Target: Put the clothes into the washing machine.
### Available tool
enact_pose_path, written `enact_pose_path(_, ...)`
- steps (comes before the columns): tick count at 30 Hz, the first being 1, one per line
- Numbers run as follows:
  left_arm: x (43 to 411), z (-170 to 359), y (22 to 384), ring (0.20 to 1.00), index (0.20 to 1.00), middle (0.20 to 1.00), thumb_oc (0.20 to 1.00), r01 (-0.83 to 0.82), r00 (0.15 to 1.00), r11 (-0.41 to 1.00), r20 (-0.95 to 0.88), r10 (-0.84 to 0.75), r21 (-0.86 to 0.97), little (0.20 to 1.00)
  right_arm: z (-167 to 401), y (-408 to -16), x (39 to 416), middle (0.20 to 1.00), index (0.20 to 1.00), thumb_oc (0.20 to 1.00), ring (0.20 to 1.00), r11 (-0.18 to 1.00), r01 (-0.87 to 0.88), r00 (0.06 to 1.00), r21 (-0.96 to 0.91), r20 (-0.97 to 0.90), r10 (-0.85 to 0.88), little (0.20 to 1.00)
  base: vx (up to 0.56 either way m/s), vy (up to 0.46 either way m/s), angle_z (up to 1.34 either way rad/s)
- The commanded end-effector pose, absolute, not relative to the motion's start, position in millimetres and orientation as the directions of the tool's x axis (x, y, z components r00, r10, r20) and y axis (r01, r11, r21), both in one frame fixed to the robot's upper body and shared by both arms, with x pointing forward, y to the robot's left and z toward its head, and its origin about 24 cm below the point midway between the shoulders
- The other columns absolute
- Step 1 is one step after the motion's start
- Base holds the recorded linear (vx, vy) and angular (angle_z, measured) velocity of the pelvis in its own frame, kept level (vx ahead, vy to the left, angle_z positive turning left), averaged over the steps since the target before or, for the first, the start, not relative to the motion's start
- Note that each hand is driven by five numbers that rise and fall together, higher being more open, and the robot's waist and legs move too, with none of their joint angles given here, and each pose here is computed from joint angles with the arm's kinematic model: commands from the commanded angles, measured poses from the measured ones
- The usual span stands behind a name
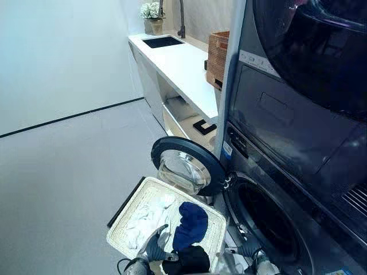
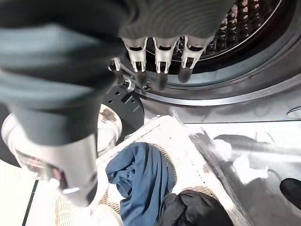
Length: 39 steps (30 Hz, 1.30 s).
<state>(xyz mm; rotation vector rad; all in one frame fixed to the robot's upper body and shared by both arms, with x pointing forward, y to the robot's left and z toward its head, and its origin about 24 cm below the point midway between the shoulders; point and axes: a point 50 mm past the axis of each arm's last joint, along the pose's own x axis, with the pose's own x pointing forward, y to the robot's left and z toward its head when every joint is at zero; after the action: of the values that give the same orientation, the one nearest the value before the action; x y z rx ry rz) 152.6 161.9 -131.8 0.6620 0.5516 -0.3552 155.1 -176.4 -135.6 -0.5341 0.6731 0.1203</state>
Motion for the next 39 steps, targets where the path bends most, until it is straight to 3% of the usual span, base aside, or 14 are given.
enact_pose_path(1, 189, -115, 151, 1.0, 1.0, 1.0, 1.0, 0.41, 0.869, 0.756, -0.47, -0.154, 0.51, 1.0, -122, -167, 186, 1.0, 1.0, 1.0, 1.0, 0.872, -0.239, 0.836, -0.428, -0.548, -0.04, 1.0, -0.12, -0.004, 1.41)
enact_pose_path(14, 192, -112, 154, 1.0, 1.0, 1.0, 1.0, 0.365, 0.893, 0.757, -0.434, -0.12, 0.542, 1.0, -121, -169, 187, 1.0, 1.0, 1.0, 1.0, 0.879, -0.221, 0.84, -0.421, -0.541, -0.048, 1.0, 0.0, 0.0, 0.0)
enact_pose_path(24, 200, -100, 179, 1.0, 1.0, 1.0, 1.0, 0.047, 0.966, 0.654, -0.2, 0.162, 0.755, 1.0, -116, -171, 191, 1.0, 1.0, 1.0, 1.0, 0.896, -0.163, 0.861, -0.412, -0.504, -0.075, 1.0, 0.0, -0.009, 0.0)
enact_pose_path(31, 271, -44, 181, 1.0, 1.0, 1.0, 1.0, -0.255, 0.956, 0.567, 0.115, 0.271, 0.783, 1.0, -64, -163, 261, 1.0, 1.0, 1.0, 1.0, 0.907, -0.032, 0.96, -0.42, -0.266, -0.089, 1.0, -0.29, 0.011, 0.0)
enact_pose_path(39, 320, 7, 177, 1.0, 1.0, 1.0, 1.0, -0.413, 0.908, 0.536, 0.285, 0.308, 0.737, 1.0, -20, -150, 306, 1.0, 1.0, 1.0, 1.0, 0.911, 0.044, 0.99, -0.41, -0.105, -0.095, 1.0, -0.2, -0.003, 0.06)
